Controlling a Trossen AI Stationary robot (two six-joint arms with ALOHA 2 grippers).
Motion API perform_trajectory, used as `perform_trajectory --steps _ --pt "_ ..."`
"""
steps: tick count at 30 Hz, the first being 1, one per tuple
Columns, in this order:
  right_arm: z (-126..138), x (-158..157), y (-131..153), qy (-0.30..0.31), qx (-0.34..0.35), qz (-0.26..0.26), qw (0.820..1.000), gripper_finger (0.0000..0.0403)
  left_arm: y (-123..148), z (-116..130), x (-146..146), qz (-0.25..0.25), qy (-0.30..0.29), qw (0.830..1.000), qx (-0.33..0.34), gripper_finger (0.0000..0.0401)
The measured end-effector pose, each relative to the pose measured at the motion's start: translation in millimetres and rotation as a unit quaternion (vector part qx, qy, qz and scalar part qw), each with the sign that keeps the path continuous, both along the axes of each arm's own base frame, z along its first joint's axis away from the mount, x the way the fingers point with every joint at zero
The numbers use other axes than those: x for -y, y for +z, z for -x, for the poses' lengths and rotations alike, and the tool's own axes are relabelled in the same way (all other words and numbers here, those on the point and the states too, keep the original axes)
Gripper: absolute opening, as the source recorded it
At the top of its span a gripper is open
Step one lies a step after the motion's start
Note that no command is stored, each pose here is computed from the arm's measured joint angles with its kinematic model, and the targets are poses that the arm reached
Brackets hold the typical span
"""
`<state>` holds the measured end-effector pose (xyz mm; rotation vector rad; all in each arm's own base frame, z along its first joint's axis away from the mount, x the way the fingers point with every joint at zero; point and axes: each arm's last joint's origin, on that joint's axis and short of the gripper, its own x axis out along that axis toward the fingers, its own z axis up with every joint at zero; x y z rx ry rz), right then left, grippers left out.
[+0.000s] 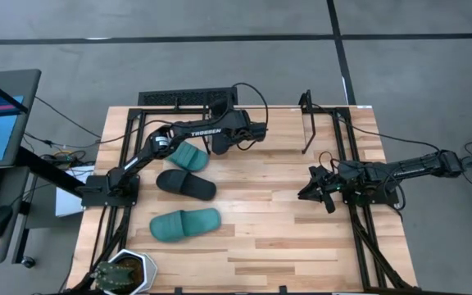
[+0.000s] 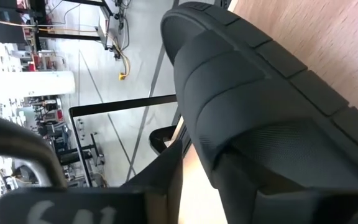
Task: Pick and place slides into the shelf
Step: Put the right black slipper on the shelf
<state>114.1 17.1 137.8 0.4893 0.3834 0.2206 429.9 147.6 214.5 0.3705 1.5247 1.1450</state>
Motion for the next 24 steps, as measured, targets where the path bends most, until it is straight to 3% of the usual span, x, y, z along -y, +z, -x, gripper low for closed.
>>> perform_trajectory --steps 9,24 --pt "0 0 0 0.0 0.0 0.0 1.0 0.0059 0 -4 9 0.001 -0.017 1.0 -0.003 0.0121" --pt "0 0 0 0.0 0.0 0.0 1.0 0.0059 0 -9 26 0.014 -0.065 0.997 -0.043 0.0124"
